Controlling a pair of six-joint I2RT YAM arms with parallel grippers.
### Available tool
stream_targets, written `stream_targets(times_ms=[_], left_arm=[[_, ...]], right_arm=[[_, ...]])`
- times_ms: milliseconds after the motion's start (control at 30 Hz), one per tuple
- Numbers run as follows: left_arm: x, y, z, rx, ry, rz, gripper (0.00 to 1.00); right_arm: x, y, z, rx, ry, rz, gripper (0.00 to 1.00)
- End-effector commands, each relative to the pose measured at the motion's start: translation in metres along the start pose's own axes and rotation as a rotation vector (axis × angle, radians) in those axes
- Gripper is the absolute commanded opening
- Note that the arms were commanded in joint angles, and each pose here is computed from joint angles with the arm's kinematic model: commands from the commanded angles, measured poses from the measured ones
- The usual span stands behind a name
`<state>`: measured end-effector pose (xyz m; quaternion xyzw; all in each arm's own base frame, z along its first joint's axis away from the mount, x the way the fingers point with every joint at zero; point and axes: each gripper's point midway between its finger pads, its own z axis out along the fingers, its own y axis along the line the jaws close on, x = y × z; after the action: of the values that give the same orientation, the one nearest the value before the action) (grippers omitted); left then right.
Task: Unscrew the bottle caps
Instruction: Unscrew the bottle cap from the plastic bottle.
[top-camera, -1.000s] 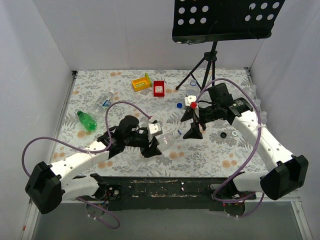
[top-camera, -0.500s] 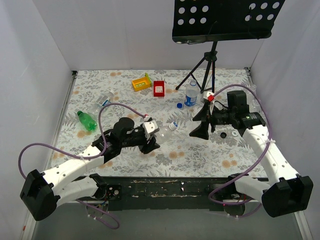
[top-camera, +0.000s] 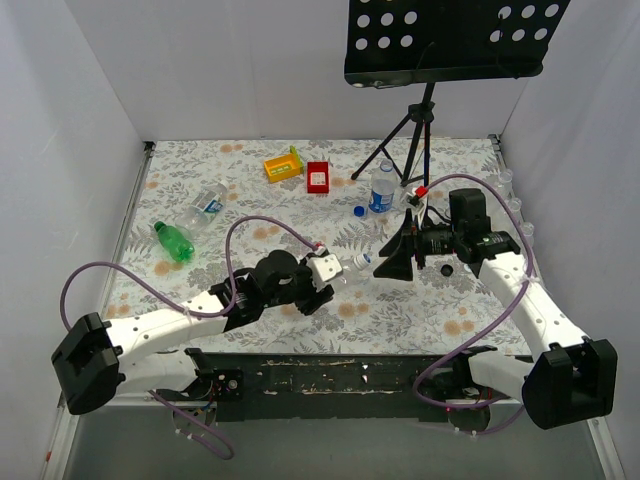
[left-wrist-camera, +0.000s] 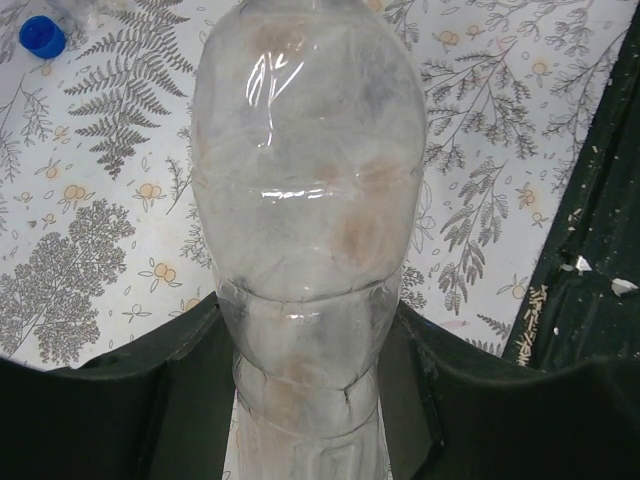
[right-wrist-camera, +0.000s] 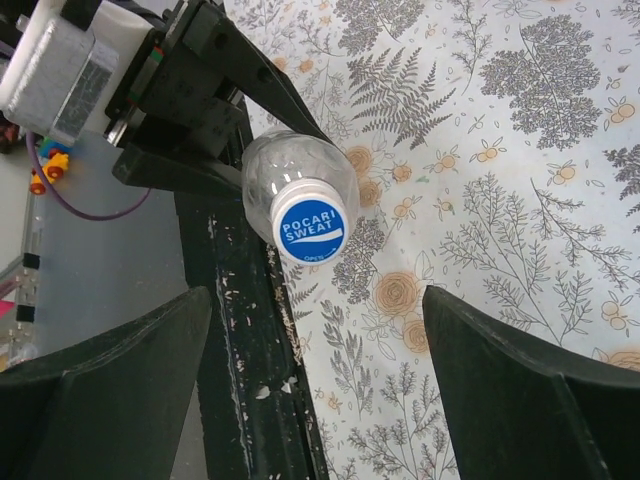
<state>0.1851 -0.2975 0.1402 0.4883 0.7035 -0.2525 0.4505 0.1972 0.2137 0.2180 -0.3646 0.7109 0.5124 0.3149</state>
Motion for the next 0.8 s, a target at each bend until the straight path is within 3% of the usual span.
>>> stream_targets(times_ms=[0, 767], left_arm=[[-0.020, 0.011, 0.003, -0.082, -0.053, 0.009, 0.14], [-0.025, 0.009, 0.018, -0.134, -0.065, 0.030, 0.13]], right_arm=[[-0.008, 0.002, 0.001, -0.042, -0.034, 0.028, 0.93], [-0.013, -0.009, 0.010, -0.065, -0.043, 0.188, 0.90]])
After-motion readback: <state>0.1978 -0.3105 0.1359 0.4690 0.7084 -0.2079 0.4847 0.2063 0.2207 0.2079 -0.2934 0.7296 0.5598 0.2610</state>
